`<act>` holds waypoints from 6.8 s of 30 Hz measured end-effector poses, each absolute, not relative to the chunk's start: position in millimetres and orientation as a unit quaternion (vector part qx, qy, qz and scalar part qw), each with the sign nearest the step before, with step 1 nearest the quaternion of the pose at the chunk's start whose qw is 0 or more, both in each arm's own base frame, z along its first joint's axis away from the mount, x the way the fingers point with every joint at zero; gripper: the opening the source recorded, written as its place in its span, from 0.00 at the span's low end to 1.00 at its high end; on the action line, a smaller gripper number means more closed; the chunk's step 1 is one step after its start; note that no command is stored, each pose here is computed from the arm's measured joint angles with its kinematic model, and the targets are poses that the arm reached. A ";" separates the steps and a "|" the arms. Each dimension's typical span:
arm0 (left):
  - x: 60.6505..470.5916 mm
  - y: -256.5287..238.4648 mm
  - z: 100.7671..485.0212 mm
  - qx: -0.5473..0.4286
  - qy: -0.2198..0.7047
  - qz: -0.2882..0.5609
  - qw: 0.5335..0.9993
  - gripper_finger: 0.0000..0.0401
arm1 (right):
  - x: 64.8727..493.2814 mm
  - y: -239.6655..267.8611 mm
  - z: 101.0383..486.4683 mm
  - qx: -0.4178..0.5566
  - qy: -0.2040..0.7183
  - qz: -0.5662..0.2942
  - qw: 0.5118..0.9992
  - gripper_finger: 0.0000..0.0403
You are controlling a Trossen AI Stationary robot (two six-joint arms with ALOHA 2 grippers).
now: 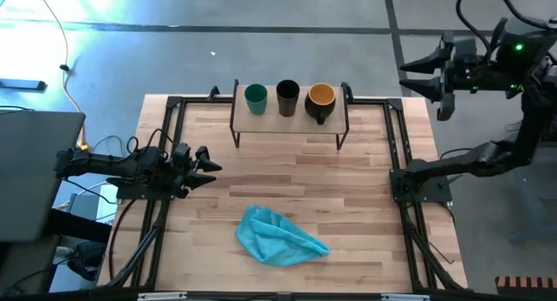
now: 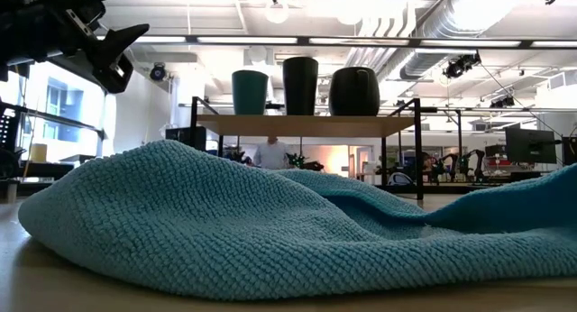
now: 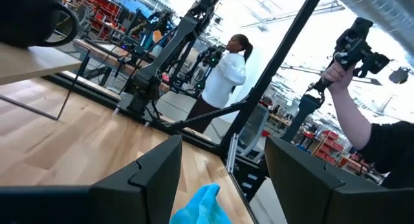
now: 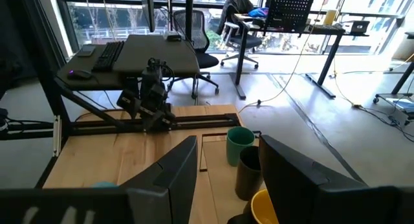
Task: Stack small to large cups/mugs on shelf
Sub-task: Return to Home Position
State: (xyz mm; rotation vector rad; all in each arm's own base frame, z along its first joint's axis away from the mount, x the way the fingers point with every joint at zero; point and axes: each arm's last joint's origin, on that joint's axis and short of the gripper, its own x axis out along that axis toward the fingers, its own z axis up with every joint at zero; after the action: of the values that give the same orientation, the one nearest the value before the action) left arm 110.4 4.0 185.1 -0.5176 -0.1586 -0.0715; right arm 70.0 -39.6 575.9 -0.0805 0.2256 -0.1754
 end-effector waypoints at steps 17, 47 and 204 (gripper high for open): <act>110.4 4.0 185.0 -0.255 -0.078 -0.035 0.963 0.53 | 58.3 -29.3 576.0 -0.030 0.104 -0.081 0.991 0.39; 110.4 4.0 185.1 -0.294 -0.077 -0.038 0.952 0.53 | 83.2 -56.1 496.4 0.013 -0.013 -0.189 0.982 0.39; 109.0 13.7 184.8 -0.215 -0.115 0.134 0.961 0.53 | 119.8 -2.9 253.7 0.021 -0.151 -0.048 0.987 0.39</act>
State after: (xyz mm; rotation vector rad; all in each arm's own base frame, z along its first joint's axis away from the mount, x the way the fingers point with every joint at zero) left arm 109.0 13.7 184.8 -0.4354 -0.2328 0.2725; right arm 119.8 -2.9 253.7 0.0428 -0.3027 -0.0972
